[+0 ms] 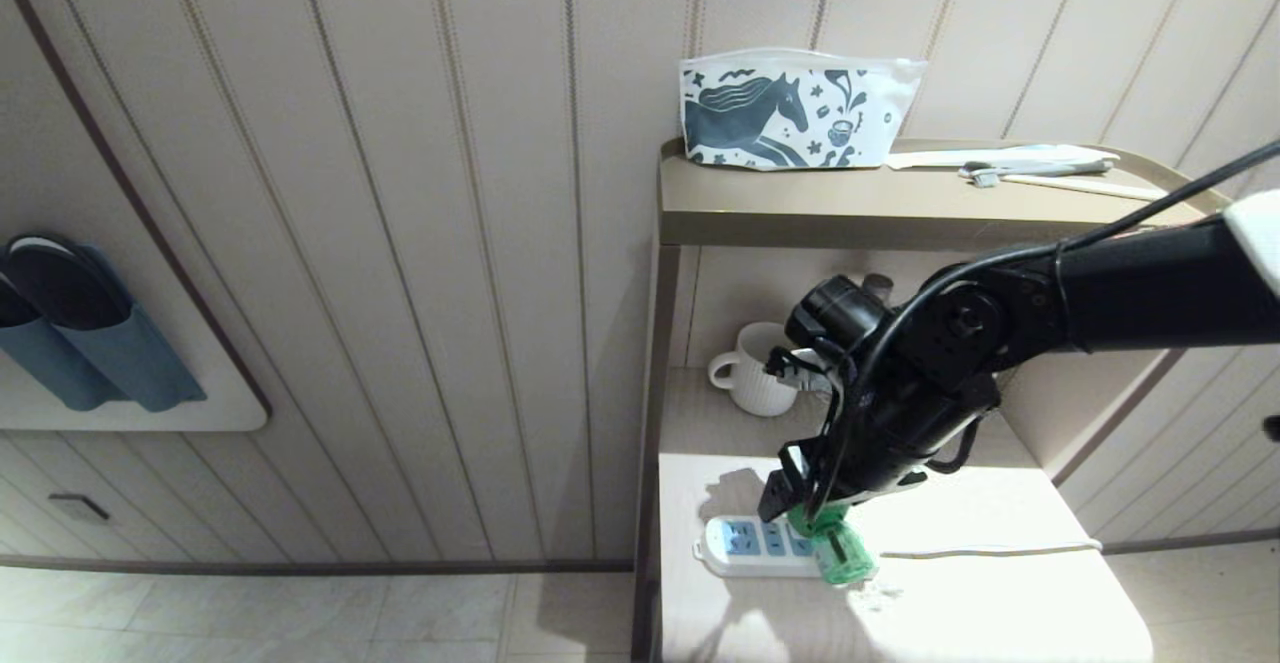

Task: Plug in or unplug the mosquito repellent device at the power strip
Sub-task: Hold the socket with your left hand and unplug it with your right hand

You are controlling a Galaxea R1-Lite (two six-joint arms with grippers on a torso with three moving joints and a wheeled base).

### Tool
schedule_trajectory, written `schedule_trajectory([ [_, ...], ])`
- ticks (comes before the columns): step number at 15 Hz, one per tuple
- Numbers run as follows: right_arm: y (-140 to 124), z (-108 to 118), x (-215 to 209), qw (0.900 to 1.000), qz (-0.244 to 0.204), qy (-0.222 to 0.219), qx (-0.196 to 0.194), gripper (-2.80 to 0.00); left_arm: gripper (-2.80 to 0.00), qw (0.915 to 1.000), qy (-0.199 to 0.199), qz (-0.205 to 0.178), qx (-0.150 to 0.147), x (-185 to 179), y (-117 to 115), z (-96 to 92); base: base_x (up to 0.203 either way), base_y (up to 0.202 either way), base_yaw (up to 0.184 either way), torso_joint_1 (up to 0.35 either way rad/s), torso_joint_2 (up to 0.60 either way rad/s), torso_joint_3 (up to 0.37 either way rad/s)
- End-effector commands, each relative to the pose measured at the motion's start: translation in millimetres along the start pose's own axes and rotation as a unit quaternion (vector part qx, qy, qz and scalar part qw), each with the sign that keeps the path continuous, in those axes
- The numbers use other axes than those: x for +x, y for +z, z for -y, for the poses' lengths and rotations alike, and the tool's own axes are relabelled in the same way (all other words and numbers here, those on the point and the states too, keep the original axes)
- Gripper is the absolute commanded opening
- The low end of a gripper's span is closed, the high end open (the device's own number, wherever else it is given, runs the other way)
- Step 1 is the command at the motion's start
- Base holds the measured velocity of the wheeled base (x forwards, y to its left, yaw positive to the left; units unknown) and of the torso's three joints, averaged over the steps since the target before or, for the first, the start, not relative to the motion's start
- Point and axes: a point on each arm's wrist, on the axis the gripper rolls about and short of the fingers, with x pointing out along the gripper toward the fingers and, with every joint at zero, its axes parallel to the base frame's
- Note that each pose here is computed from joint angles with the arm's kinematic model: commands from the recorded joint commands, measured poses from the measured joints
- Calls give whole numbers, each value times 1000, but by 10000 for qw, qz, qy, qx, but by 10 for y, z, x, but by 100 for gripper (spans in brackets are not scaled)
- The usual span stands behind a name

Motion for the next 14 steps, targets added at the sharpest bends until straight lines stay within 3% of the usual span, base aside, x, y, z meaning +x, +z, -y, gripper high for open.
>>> schedule_trajectory([
  [1,52,-100,135,9988,-248,-44,424,0,-280,10000,2,-9,1,1,0,0,0,0,0,0,0,0],
  [14,143,18,280,9945,-456,-414,851,0,-280,10000,2,-9,1,1,0,0,0,0,0,0,0,0],
])
